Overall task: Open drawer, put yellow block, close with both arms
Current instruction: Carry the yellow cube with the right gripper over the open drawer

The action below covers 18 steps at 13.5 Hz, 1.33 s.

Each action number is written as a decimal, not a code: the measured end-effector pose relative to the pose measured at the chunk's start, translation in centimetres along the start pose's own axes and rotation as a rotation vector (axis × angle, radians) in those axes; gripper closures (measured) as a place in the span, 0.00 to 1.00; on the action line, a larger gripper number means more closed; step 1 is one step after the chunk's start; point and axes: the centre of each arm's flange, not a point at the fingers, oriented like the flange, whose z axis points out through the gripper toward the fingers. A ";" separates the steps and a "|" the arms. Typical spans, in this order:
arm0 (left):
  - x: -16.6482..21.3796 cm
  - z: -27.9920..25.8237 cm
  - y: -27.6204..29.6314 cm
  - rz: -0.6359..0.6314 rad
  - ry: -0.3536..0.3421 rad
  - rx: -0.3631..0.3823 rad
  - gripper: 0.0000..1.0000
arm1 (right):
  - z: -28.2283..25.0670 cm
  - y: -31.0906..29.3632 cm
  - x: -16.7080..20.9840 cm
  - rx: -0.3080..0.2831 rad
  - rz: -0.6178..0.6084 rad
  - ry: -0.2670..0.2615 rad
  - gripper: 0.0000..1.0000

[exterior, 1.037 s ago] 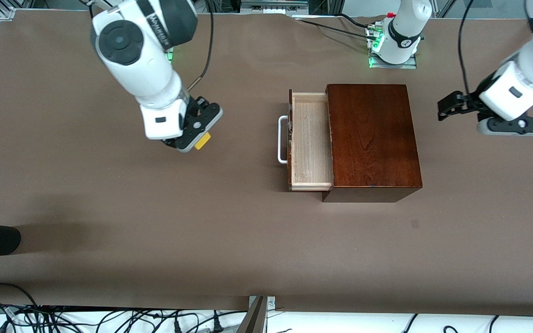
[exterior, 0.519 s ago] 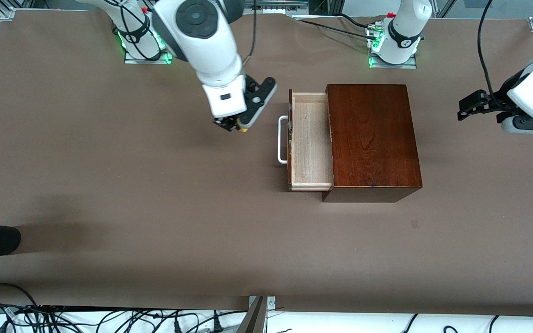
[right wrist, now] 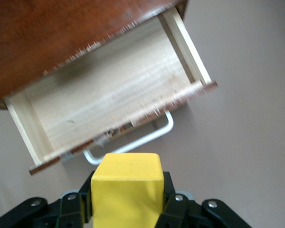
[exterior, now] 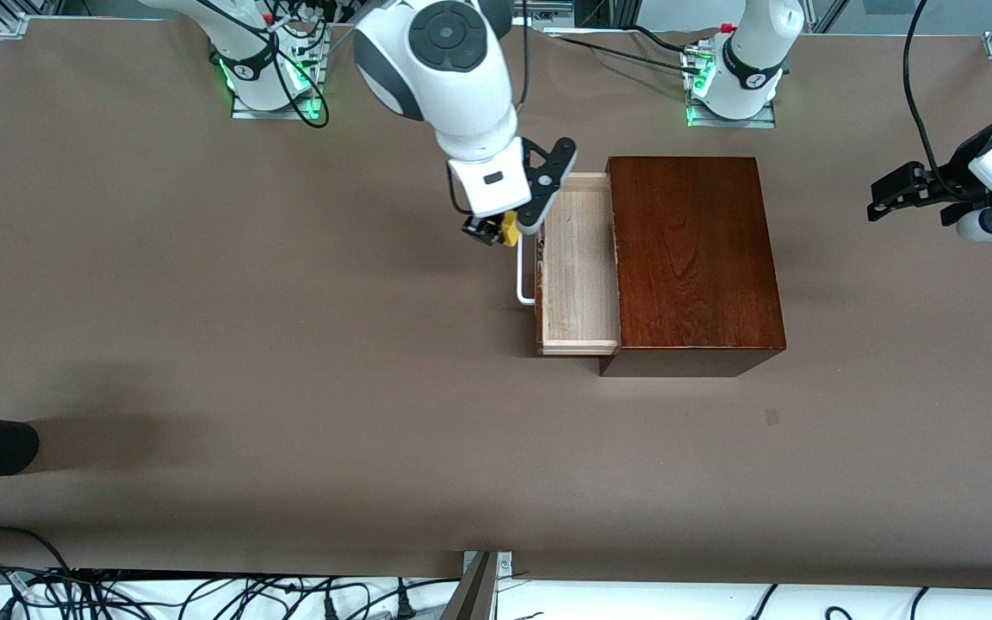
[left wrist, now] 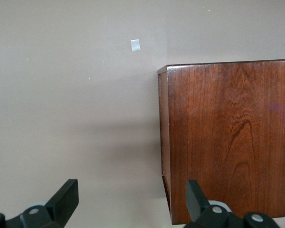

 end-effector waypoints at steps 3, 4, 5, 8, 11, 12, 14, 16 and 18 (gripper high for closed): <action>0.1 -0.2 0.1 0.002 0.012 0.001 0.00 | 1.9 -1.6 2.3 -0.008 -0.030 0.053 0.44; 0.1 -0.2 0.2 0.003 0.012 0.001 0.00 | 2.8 -1.8 2.8 -0.011 -0.034 0.070 0.44; 0.1 -0.2 0.2 0.004 0.013 0.001 0.00 | 3.9 -1.9 3.2 -0.013 -0.036 0.080 0.44; 0.4 -0.4 0.2 0.004 0.023 0.002 0.00 | 6.7 -2.3 3.8 -0.016 -0.047 0.077 0.44; 0.6 -0.7 -0.1 -0.002 0.030 0.002 0.00 | 8.8 -3.2 4.3 -0.033 -0.058 0.080 0.44; 0.6 -0.7 -0.2 -0.004 0.030 0.002 0.00 | 9.5 -3.5 4.4 -0.038 -0.063 0.079 0.44; 0.6 -0.6 -0.3 -0.005 0.030 0.002 0.00 | 10.8 -3.6 4.6 -0.052 -0.072 0.077 0.44; 0.7 -0.6 -0.3 -0.005 0.029 0.002 0.00 | 11.8 -3.7 4.7 -0.063 -0.081 0.075 0.44; 0.8 -0.4 -0.3 -0.005 0.026 0.003 0.00 | 12.9 -4.1 4.9 -0.074 -0.095 0.074 0.44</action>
